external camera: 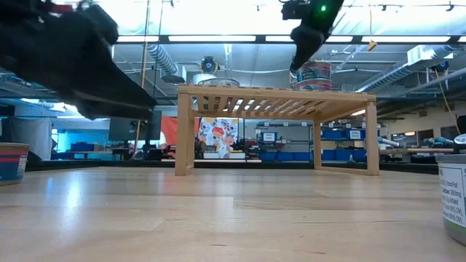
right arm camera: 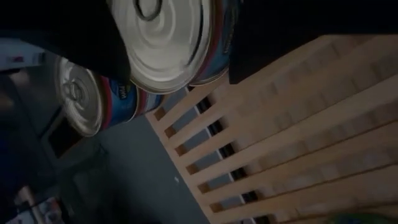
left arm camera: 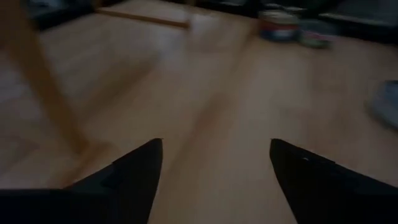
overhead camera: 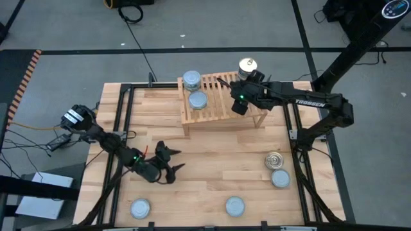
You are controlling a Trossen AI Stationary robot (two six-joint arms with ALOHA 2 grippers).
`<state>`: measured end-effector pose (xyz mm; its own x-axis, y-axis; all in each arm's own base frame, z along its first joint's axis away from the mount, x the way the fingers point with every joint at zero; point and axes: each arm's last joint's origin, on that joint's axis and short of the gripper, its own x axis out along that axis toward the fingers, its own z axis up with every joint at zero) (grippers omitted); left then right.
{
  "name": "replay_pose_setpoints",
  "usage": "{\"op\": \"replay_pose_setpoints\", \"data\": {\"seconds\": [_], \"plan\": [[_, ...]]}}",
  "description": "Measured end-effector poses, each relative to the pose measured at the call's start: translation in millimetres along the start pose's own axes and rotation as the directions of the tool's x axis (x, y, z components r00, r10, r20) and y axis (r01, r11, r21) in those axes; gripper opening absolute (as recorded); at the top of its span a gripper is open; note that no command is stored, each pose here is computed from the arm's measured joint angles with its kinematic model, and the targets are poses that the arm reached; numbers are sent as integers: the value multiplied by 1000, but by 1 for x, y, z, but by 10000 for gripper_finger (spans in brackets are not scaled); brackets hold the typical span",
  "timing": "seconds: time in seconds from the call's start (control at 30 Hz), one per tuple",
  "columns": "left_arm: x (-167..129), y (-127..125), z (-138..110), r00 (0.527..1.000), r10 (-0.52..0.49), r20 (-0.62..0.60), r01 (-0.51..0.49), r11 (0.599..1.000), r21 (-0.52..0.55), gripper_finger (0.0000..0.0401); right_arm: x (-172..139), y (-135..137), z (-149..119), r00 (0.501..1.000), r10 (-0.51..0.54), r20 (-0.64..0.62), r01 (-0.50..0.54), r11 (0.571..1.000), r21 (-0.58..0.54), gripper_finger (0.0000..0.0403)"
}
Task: Stack canned seafood by type on shelf
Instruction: Stack the green tuna can on top of the other green tuna can on the shelf
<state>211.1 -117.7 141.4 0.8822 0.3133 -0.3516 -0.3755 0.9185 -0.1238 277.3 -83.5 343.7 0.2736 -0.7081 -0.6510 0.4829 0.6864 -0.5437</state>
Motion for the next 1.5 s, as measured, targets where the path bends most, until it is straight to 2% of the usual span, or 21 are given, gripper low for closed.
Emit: {"op": "replay_pose_setpoints", "data": {"seconds": [0.07, 0.17, 0.3, 0.37, 0.43, 0.5, 0.67, 0.83, 1.03, 1.17, 1.5], "plan": [[6, 6, 2, 999, 43, 1, -43, 999, -6, 277, -9, 4, 0, 1000, 6, 23, -6, 1000, -4, 254], [16, 16, 8, 995, 98, 12, -97, 995, -17, 221, -25, 11, -2, 997, 35, 67, -34, 999, -8, 194], [28, 27, 18, 987, 152, 49, -152, 988, -5, 108, -52, 23, -8, 987, 97, 129, -91, 995, -49, 103], [33, 31, 24, 988, 138, 61, -140, 990, 21, 42, -65, 29, -12, 980, 130, 150, -122, 991, -63, 58], [39, 37, 31, 991, 115, 69, -118, 991, 54, 13, -75, 35, -17, 975, 161, 154, -151, 986, -71, 19], [46, 46, 35, 989, 133, 67, -137, 988, 68, 9, -81, 42, -23, 970, 187, 154, -178, 981, -71, 11], [60, 68, 44, 990, 132, 54, -135, 989, 53, 4, -80, 59, -49, 967, 235, 103, -230, 971, -60, 23], [69, 88, 50, 980, 193, 51, -196, 978, 70, 2, -68, 65, -78, 973, 225, 47, -227, 973, 30, 7], [75, 108, 53, 960, 276, 43, -278, 959, 50, 2, -55, 54, -110, 986, 161, -39, -148, 964, 222, 12], [77, 118, 56, 950, 311, 43, -313, 949, 42, 1, -44, 47, -126, 987, 105, -119, -63, 948, 311, 5], [79, 125, 57, 947, 318, 37, -320, 944, 74, 1, -1, 35, -143, 972, -19, -233, 120, 897, 425, 7]]}}
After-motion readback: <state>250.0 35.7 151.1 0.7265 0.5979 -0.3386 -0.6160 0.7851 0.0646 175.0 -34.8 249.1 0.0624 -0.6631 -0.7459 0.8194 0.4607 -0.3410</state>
